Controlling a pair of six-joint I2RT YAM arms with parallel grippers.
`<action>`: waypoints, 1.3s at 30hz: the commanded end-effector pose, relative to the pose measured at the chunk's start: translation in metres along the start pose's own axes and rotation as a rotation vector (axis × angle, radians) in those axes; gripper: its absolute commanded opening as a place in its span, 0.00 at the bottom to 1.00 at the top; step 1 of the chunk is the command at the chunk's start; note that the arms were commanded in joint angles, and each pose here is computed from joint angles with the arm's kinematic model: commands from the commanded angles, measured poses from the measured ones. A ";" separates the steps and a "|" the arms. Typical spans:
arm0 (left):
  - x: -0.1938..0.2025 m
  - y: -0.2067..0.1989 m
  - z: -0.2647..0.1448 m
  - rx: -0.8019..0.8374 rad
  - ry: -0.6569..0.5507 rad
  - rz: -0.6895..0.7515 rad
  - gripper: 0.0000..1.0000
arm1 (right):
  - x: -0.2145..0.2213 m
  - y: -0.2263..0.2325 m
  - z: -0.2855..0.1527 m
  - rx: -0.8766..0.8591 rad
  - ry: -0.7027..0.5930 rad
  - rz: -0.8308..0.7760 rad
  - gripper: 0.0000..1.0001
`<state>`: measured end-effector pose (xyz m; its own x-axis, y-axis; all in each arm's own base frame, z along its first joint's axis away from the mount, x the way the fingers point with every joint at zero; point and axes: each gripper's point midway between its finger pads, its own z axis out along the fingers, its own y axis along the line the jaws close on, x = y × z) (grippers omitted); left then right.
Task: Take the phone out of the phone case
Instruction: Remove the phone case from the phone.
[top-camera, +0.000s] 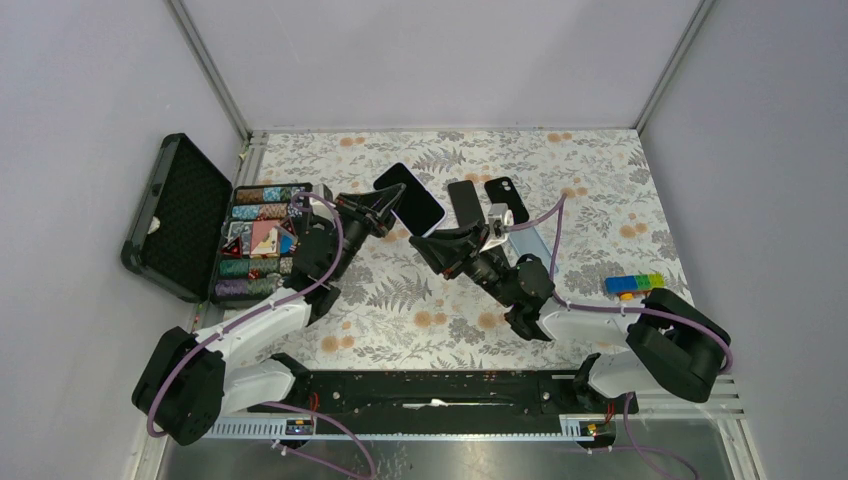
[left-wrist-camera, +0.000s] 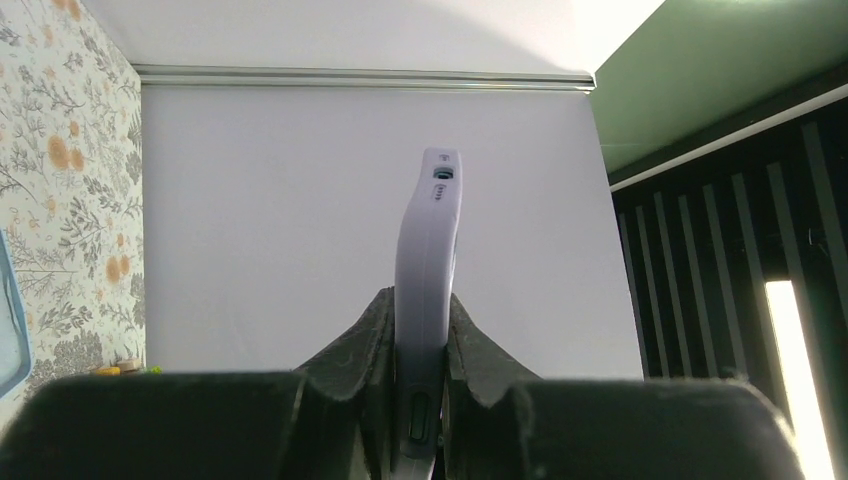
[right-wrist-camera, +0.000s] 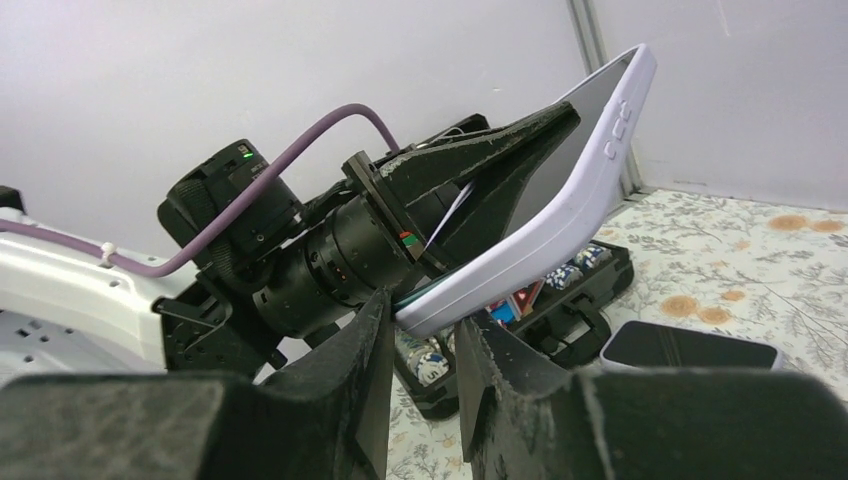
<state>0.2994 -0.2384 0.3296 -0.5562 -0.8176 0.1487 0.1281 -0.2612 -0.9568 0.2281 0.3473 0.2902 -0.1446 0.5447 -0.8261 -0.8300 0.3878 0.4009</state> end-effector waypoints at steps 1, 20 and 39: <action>0.049 -0.119 -0.038 0.369 0.236 -0.131 0.00 | 0.048 -0.080 -0.030 0.209 0.163 -0.076 0.09; 0.057 -0.136 -0.049 0.381 0.271 -0.106 0.00 | 0.046 -0.071 -0.026 0.073 0.223 0.006 0.11; 0.053 -0.138 -0.055 0.373 0.212 0.036 0.00 | -0.010 -0.094 -0.038 0.321 0.070 0.273 0.41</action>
<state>0.2749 -0.2340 0.3424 -0.5785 -0.8129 0.0675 0.1696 -0.2008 -0.9648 0.2355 0.3120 0.3013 -0.3844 0.5580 -0.7354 -0.7727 0.2414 0.5870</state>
